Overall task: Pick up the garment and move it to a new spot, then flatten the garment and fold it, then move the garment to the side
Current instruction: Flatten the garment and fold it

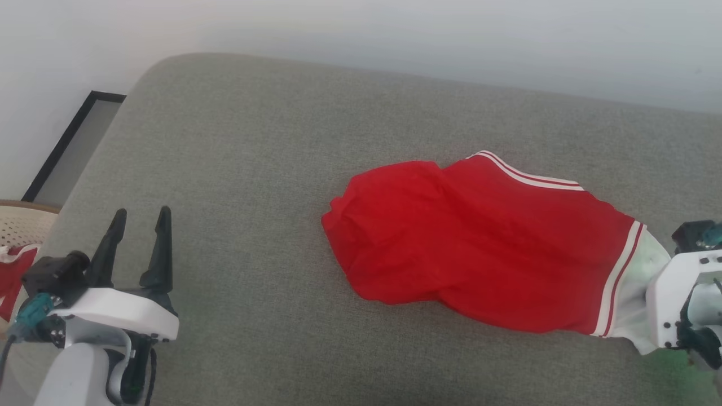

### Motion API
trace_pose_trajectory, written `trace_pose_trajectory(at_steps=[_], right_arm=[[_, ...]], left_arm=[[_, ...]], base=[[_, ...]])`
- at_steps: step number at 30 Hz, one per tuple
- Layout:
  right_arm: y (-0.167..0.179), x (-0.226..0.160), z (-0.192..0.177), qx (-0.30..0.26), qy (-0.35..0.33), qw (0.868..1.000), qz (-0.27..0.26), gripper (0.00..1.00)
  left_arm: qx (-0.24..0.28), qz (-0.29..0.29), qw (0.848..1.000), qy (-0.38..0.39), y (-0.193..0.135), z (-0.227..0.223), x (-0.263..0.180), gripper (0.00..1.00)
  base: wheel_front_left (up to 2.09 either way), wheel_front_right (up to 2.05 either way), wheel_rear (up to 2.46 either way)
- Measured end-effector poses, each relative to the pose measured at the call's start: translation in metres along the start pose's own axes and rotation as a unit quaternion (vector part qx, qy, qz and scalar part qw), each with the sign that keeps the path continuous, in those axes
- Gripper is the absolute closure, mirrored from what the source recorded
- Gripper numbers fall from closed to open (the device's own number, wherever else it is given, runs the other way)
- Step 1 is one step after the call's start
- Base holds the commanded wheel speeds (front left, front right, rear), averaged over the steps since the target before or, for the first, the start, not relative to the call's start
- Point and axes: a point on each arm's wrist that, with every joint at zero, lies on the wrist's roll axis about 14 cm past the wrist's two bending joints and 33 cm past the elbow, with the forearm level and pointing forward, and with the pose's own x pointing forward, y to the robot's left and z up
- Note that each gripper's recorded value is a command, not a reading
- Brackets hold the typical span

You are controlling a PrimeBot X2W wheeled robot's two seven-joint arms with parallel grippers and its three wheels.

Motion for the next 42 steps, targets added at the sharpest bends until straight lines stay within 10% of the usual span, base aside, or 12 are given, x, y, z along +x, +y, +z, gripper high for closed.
trace_pose_trajectory(at_steps=[18,19,20,21,32,42], right_arm=[[-0.082,-0.026,-0.022,0.035,0.028,0.997,-0.069,1.0],[-0.082,-0.024,-0.024,0.042,0.027,0.996,-0.068,0.91],[-0.079,-0.021,-0.029,0.054,0.03,0.996,-0.064,0.61],[-0.078,-0.021,-0.03,0.056,0.029,0.996,-0.064,0.0],[-0.07,-0.038,-0.01,0.069,-0.014,0.996,-0.06,0.0],[-0.066,-0.101,0.052,0.053,-0.224,0.97,-0.078,0.0]], left_arm=[[0.005,-0.013,1.0,0.005,-0.008,-0.005,0.014,0.0],[0.006,-0.015,1.0,0.007,-0.009,-0.006,0.016,0.0],[0.006,-0.022,1.0,0.008,-0.014,-0.007,0.019,0.0],[0.007,-0.026,1.0,0.01,-0.016,-0.008,0.02,0.0],[-0.005,-0.092,0.993,0.07,-0.056,-0.008,0.042,0.0],[0.005,-0.208,0.963,0.169,-0.14,-0.004,0.071,0.0]], base=[[0.0,0.0,0.0],[0.0,0.0,0.0],[0.0,0.0,0.0],[0.0,0.0,0.0],[0.0,0.0,0.0],[0.0,0.0,0.0]])
